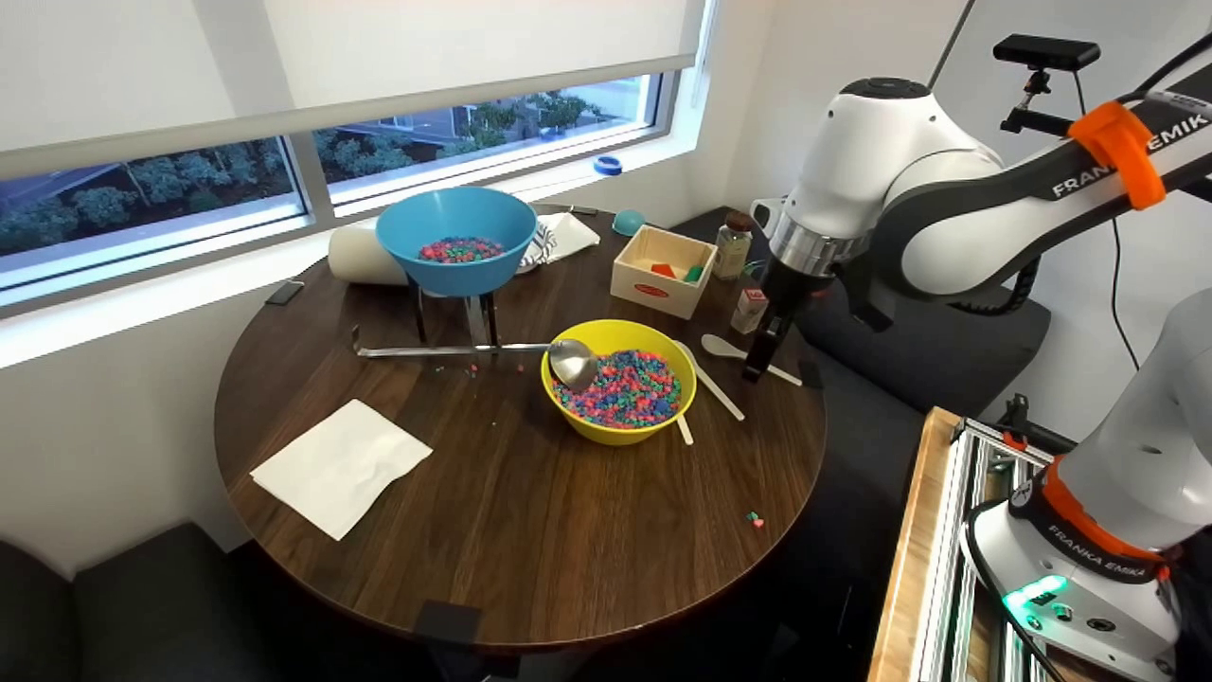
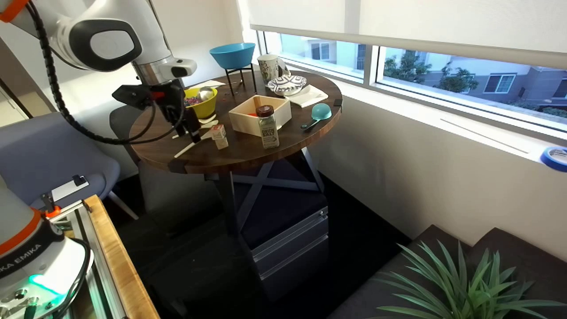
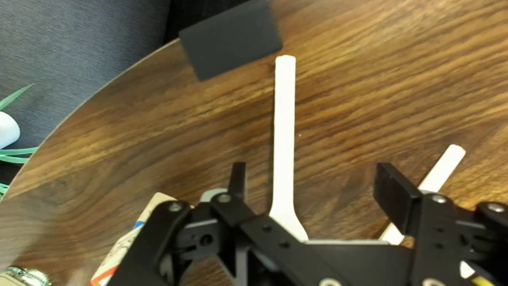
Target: Pick up the far right white spoon, scoop a spoonful of the substance from the yellow bowl and pour it into the blue bowl, put the white spoon back onto the table
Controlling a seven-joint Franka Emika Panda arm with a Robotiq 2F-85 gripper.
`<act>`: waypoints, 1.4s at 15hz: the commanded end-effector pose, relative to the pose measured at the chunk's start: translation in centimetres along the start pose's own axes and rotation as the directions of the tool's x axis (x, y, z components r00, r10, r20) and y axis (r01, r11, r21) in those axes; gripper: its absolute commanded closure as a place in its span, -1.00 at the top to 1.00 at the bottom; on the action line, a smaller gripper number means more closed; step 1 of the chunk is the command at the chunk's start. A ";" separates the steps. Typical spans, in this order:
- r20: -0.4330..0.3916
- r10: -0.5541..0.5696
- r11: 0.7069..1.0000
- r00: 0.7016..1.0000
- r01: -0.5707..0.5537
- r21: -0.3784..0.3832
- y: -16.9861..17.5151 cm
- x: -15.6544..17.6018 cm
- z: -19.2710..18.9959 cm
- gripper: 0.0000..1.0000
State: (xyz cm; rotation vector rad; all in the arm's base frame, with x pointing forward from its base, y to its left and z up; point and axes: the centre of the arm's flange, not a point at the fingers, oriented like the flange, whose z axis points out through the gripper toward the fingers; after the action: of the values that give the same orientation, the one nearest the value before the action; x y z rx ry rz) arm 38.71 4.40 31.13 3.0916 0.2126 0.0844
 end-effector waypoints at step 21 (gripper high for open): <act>0.033 -0.022 0.999 0.999 0.023 -0.024 -1.4 -2.8 -2.0 -0.93</act>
State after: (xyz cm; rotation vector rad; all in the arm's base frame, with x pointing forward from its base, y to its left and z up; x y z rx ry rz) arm 38.69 4.42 30.70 3.0765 0.2238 0.0533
